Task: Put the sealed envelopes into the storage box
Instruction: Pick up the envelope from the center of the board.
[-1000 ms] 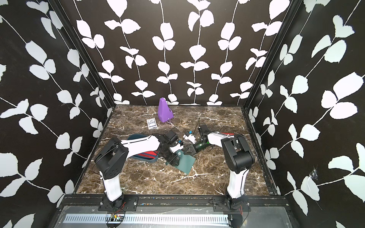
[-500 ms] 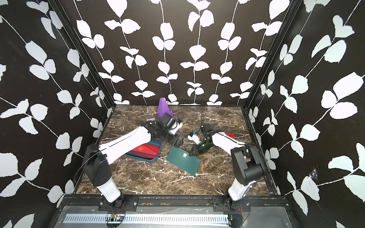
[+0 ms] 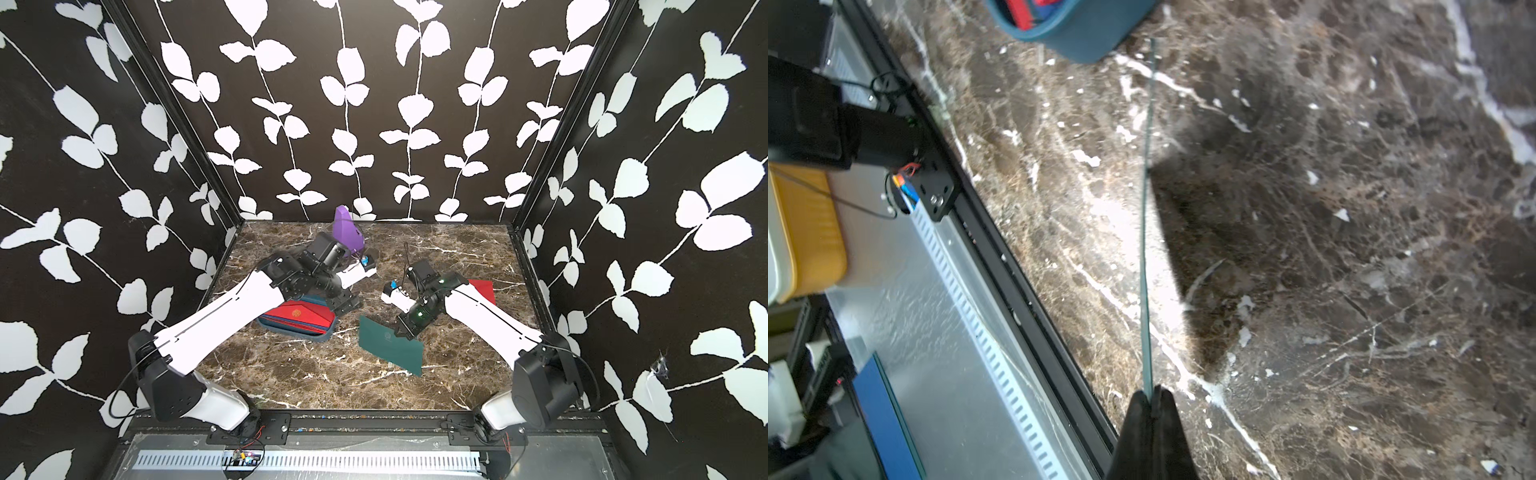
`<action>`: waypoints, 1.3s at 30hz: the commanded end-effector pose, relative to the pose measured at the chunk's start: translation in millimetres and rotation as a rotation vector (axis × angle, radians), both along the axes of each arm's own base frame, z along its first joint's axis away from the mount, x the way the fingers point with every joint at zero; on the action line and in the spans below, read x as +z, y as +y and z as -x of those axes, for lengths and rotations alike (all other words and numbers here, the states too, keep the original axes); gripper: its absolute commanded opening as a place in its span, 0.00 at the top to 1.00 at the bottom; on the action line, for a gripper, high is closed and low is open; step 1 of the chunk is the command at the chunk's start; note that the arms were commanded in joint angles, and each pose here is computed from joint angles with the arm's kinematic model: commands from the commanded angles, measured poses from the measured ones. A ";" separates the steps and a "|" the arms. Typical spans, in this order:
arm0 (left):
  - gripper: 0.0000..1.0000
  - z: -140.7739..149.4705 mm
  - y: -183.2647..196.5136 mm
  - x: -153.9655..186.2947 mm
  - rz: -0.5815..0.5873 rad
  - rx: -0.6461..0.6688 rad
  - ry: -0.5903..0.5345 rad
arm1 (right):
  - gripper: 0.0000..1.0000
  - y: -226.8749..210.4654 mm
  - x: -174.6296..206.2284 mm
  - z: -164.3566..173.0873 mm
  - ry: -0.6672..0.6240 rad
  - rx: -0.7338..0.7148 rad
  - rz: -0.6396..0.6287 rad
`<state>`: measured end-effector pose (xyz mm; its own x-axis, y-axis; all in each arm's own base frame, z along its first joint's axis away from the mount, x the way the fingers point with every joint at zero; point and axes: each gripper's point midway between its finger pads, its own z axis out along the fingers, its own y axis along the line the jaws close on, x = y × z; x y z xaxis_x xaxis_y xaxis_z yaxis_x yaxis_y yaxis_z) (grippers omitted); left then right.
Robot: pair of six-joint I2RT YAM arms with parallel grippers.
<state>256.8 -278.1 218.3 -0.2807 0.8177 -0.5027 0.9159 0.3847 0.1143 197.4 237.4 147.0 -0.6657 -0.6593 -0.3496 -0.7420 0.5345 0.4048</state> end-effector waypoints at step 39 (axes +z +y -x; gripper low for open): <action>0.26 35.5 -5.4 -3.5 0.366 -0.289 0.030 | 1.00 16.6 82.2 6.9 -0.164 0.251 -0.128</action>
